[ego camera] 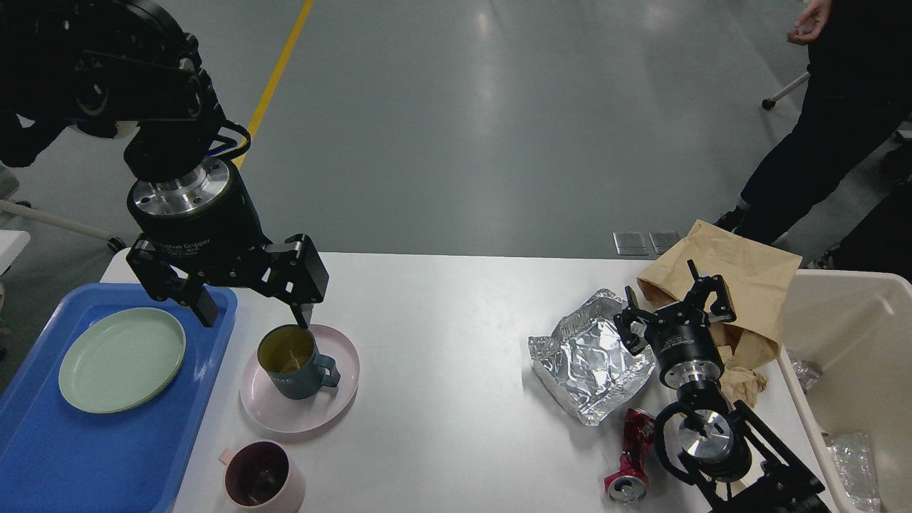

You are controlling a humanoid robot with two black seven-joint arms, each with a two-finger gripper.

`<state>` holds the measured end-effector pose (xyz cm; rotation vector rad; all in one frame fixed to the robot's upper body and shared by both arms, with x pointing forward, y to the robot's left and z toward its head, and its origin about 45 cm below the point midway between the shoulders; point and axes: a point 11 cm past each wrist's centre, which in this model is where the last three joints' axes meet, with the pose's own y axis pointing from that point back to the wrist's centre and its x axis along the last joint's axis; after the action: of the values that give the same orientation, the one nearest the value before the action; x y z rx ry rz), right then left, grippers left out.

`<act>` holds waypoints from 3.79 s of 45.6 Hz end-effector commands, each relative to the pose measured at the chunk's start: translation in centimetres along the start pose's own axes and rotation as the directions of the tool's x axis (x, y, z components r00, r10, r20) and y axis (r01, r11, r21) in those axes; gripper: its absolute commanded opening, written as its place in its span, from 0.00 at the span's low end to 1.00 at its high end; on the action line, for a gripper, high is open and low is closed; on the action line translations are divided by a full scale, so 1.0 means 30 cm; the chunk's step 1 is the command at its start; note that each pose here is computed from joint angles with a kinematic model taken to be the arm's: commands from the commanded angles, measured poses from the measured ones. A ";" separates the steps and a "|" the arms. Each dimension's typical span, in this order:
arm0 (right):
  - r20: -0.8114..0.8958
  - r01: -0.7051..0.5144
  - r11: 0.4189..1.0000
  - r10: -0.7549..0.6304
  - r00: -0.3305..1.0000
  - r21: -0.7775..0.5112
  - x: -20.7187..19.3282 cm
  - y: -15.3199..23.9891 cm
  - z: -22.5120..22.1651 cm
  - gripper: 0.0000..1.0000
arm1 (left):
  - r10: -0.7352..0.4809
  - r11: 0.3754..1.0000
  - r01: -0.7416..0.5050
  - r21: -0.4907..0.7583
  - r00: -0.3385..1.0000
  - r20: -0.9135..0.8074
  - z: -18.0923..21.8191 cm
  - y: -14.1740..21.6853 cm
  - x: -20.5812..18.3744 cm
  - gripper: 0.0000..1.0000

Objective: Tidy desktop
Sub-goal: 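Swing the left gripper over the table toward the pink cup, then lower the left gripper and grasp the pink-and-white cup, then carry the pink cup onto the blue tray and release it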

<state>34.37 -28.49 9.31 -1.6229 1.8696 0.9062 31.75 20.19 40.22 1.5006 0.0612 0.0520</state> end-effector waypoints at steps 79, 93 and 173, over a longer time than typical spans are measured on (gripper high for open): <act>0.000 0.002 1.000 -0.002 1.000 0.001 -0.003 -0.001 -0.001 1.00 | 0.020 1.000 -0.015 0.020 0.952 -0.307 -0.533 -0.798 -0.244 0.89; 0.000 0.000 1.000 0.000 1.000 0.000 -0.001 -0.001 0.000 1.00 | 0.009 1.000 -0.006 0.011 0.954 -0.300 -0.526 -0.905 -0.241 0.88; 0.000 0.000 1.000 0.000 1.000 0.000 -0.001 -0.001 0.000 1.00 | -0.055 0.998 0.056 -0.005 0.975 -0.216 -0.433 -0.426 -0.112 0.00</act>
<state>34.41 -28.49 9.33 -1.6234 1.8692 0.9056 26.48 33.00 21.59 1.5005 0.2788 0.2162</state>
